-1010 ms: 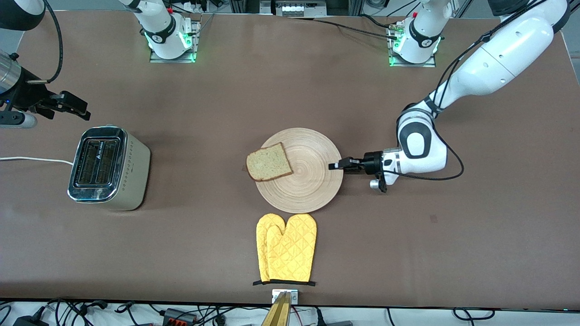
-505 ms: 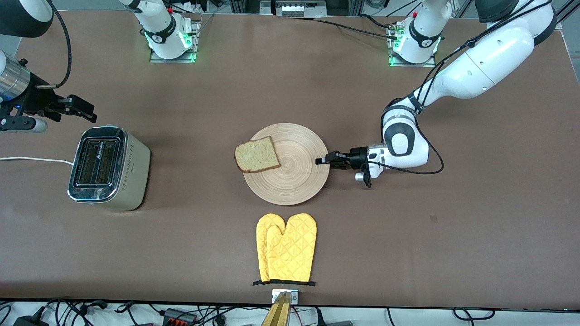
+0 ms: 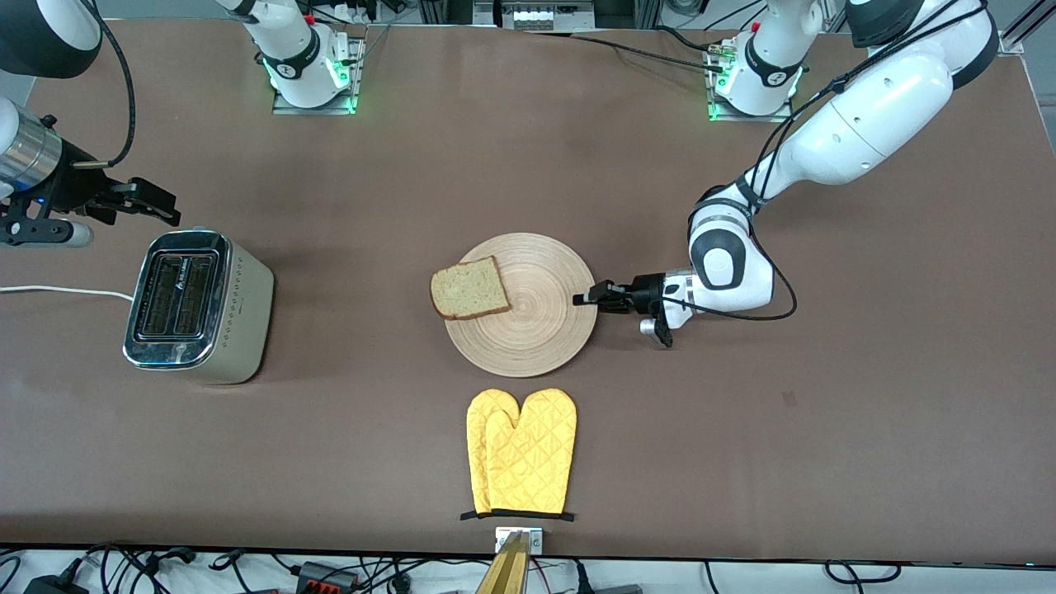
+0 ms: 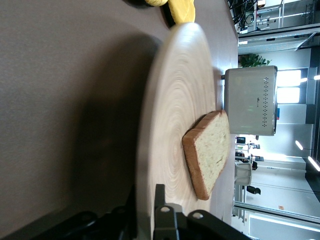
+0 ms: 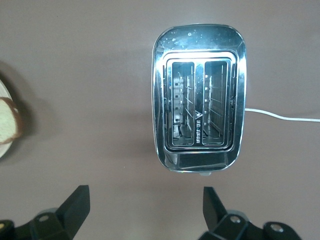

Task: Move plate and put bread in toaster
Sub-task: 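Release the plate with the left gripper while the right gripper rises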

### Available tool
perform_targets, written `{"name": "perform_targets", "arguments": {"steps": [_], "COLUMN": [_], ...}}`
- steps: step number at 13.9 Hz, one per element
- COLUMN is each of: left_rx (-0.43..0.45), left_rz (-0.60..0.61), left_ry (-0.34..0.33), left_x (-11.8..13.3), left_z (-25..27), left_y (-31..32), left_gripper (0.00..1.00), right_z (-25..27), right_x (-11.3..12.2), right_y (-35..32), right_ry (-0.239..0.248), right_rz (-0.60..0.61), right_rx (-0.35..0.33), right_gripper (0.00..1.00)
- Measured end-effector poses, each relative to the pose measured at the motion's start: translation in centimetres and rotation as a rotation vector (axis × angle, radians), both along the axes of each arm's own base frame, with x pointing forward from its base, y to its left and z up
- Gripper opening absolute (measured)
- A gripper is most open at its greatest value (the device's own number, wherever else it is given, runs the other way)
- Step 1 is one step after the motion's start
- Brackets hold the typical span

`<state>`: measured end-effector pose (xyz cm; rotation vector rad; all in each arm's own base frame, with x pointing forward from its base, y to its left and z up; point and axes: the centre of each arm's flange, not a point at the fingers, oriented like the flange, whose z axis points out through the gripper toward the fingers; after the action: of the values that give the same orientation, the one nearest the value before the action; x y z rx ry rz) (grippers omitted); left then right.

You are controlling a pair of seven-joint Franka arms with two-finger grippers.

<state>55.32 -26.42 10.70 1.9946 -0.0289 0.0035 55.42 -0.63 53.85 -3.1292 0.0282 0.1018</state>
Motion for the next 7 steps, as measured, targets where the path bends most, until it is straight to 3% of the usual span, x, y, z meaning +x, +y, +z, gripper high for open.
{"name": "perform_targets", "arguments": {"steps": [7], "left_rx": [-0.009], "left_rz": [0.015], "left_ry": [-0.013], "left_x": [1.6], "left_z": [0.2], "left_y": [2.6], "left_gripper": [0.91], "right_z": [-0.1], "right_x": [0.0], "right_y": [0.2], "right_ry": [0.002], "right_rz": [0.004], "right_rx": [0.0], "right_gripper": [1.0]}}
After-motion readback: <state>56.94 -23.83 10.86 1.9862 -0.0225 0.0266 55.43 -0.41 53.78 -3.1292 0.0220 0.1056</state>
